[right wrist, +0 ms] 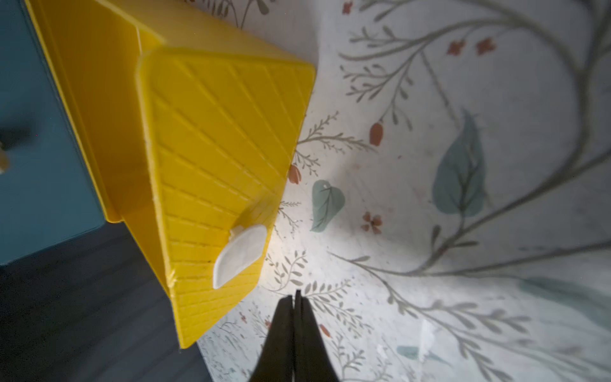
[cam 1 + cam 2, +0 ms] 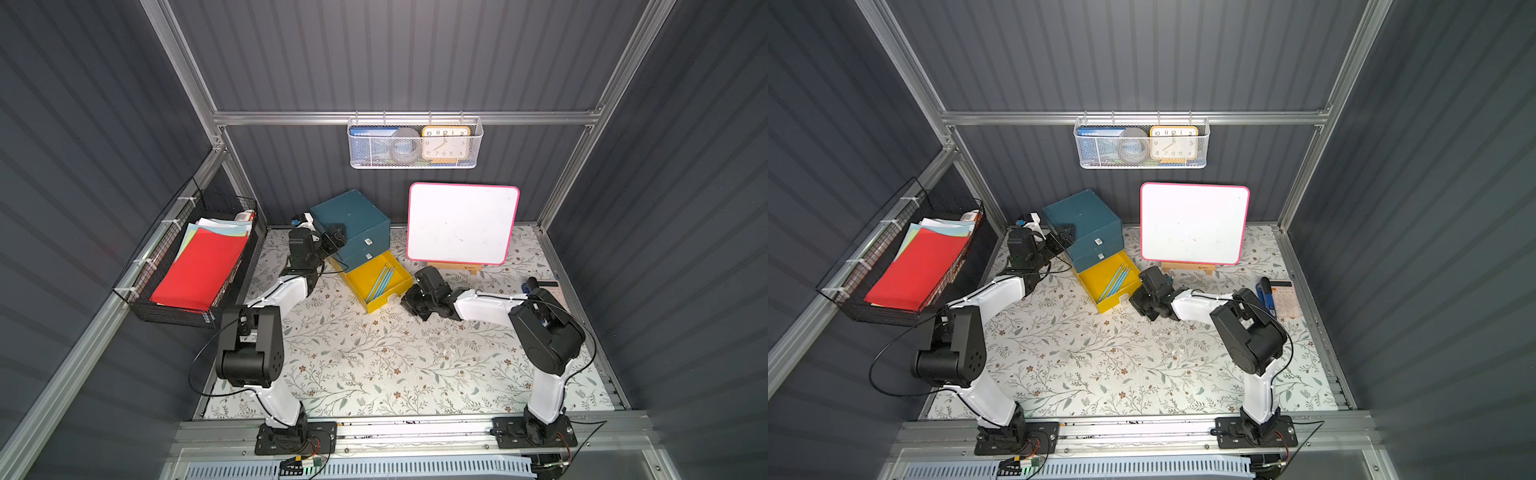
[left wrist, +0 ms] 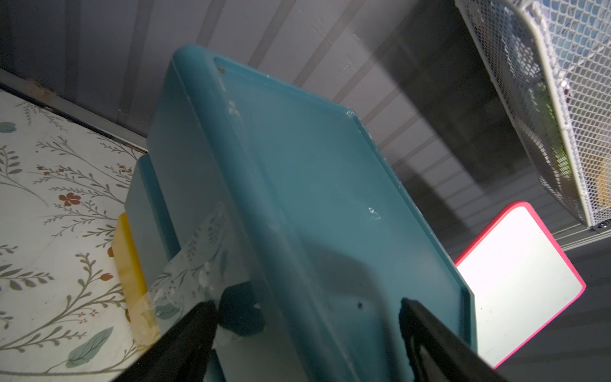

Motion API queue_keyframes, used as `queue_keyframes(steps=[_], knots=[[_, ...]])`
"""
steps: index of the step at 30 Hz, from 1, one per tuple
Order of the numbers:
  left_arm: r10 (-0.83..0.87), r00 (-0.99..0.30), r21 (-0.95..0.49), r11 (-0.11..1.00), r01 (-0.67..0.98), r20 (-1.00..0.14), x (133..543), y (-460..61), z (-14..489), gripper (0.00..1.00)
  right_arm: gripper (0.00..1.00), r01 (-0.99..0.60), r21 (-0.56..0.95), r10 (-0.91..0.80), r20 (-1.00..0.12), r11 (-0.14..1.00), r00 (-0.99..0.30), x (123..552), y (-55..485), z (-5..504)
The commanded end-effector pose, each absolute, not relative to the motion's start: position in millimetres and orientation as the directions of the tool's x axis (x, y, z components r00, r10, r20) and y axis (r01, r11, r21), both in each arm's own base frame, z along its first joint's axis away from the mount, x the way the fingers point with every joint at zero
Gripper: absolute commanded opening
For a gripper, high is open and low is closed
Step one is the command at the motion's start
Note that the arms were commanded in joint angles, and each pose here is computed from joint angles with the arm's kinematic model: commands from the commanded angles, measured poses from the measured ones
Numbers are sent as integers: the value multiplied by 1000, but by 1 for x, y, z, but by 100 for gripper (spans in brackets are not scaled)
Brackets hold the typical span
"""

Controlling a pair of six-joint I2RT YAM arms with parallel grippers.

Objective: Please place the pencils in the drawer according to their color
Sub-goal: Close the drawer in the storage box.

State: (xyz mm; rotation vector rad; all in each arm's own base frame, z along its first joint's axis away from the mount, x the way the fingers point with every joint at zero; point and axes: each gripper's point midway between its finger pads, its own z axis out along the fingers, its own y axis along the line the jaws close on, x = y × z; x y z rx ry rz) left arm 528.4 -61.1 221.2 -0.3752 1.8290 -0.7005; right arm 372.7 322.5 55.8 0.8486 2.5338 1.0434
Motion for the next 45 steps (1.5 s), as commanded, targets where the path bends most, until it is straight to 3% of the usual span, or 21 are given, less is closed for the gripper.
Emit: queue_keyframes(steps=[1,45], knots=[[-526,-409,-606,791,88,-746,522,-69,213,91,0,419,758,651,-10,500,-759,388,330,56],[-518,-422,-604,792,93,-744,521,-71,206,90,0,409,902,737,182,138,-651,516,434,51]])
